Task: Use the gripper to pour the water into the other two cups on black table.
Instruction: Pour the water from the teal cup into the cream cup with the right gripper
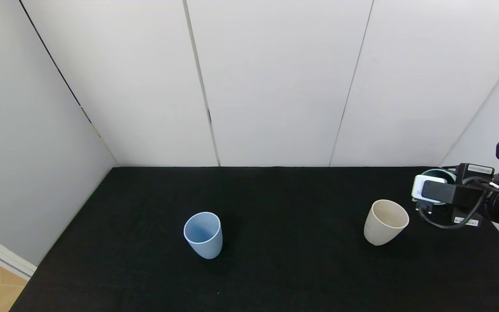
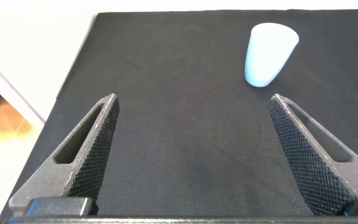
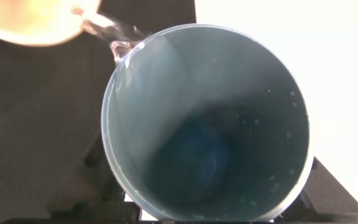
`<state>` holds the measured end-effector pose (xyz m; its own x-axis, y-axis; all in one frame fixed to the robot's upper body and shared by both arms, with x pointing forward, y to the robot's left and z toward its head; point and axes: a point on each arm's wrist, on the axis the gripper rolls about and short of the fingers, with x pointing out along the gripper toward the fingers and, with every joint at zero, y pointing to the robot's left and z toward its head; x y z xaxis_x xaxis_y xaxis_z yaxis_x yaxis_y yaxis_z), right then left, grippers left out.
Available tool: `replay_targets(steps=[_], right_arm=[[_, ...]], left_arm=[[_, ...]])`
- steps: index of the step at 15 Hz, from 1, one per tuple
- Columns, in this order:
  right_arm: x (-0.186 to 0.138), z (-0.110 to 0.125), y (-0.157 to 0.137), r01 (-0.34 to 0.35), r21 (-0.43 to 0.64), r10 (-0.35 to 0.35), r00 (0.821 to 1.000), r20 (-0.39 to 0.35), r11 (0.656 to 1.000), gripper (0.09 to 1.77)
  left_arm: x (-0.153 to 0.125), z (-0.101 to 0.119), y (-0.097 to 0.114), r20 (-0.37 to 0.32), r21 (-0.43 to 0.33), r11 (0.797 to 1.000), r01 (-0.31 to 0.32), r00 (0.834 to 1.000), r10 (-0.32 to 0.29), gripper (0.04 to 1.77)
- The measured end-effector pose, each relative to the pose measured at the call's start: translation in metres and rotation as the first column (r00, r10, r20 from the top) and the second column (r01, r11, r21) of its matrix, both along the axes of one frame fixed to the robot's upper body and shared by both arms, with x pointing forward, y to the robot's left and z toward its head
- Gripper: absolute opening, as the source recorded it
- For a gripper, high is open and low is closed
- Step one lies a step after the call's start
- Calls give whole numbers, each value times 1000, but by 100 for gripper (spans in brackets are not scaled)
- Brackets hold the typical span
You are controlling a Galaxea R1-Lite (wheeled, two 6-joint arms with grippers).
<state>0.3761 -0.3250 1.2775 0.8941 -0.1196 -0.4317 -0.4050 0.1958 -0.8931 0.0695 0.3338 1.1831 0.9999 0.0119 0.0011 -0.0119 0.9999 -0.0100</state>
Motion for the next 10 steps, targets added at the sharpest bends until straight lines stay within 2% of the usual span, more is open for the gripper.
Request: replay_targets(steps=[4, 10], right_arm=[[3, -4, 13, -25, -49, 24, 1000, -16, 998, 123], [7, -9, 16, -37, -137, 32, 999, -40, 990, 123]], left_arm=[[0, 0, 0, 0, 0, 1000, 0, 1000, 0, 172], [0, 0, 0, 0, 0, 1000, 0, 1000, 0, 172]])
